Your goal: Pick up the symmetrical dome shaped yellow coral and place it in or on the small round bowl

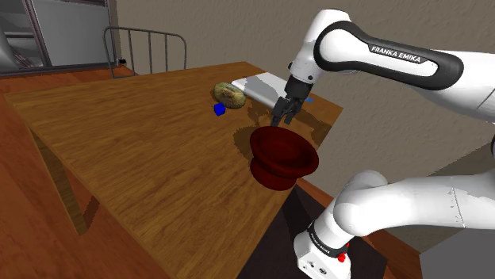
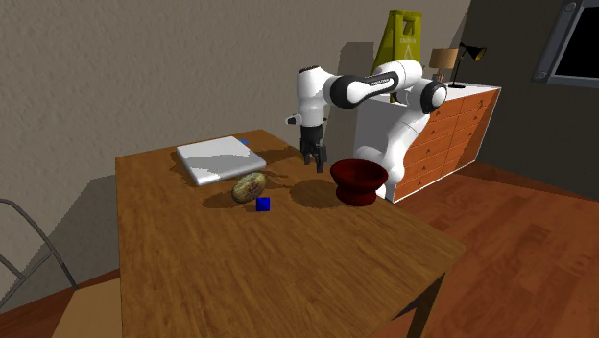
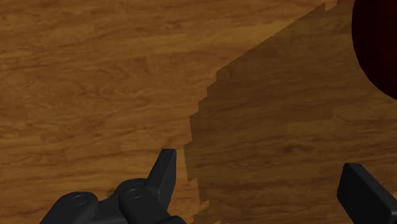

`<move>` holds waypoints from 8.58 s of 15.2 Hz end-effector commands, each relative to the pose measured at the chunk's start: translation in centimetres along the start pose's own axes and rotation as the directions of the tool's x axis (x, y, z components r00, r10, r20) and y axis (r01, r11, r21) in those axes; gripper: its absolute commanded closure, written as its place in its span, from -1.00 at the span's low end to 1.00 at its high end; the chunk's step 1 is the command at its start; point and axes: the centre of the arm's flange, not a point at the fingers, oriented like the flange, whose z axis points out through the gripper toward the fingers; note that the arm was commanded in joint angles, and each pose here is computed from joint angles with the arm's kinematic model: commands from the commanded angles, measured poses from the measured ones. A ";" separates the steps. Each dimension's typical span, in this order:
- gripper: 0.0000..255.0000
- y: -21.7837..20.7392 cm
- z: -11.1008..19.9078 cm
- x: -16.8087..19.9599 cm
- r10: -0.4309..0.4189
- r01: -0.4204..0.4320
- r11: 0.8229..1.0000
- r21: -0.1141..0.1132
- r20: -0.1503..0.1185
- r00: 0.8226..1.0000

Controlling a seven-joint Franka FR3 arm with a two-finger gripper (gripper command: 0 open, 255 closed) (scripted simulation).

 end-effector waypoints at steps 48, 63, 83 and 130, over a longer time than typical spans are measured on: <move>1.00 -3.6 -0.9 24.7 -0.491 0.493 0.858 -0.141 0.050 0.869; 1.00 -4.5 -8.8 24.6 -0.491 0.493 0.858 -0.141 0.050 0.869; 1.00 -7.4 -16.7 19.6 -0.491 0.493 0.858 -0.141 0.050 0.869; 1.00 -17.7 -7.8 -9.1 -0.491 0.493 0.858 -0.141 0.050 0.869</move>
